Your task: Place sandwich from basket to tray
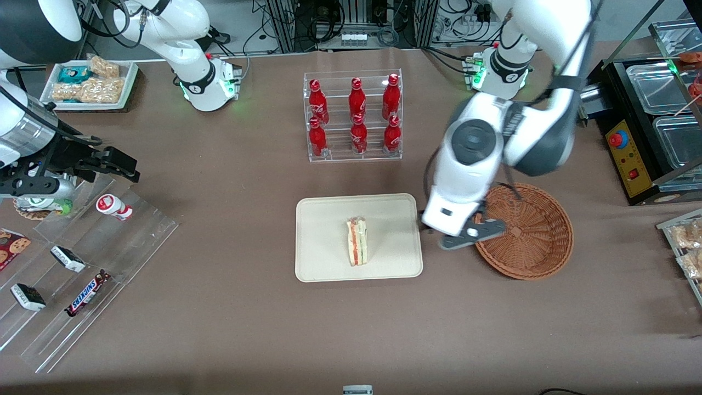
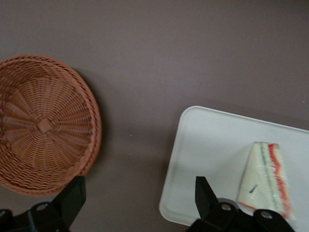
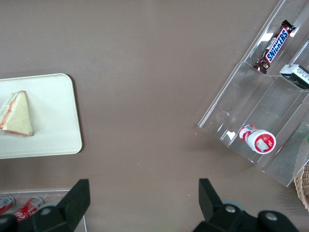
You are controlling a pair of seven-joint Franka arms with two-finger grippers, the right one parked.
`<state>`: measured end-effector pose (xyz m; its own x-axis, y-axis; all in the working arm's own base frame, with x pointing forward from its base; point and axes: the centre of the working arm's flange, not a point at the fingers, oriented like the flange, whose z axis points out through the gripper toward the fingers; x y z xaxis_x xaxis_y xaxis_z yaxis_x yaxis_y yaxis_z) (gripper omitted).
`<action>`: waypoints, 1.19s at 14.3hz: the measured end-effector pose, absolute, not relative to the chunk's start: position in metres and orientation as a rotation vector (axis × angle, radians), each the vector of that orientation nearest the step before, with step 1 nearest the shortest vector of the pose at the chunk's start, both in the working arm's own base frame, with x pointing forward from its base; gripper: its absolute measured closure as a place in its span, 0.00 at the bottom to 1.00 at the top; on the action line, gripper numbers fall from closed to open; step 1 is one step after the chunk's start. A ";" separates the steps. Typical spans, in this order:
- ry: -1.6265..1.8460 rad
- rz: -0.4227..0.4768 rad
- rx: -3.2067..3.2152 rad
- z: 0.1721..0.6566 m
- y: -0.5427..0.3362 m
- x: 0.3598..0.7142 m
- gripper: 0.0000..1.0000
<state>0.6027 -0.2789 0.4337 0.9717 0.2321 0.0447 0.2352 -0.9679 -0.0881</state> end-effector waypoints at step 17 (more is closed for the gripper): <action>0.145 0.148 -3.103 0.604 -0.050 0.531 0.00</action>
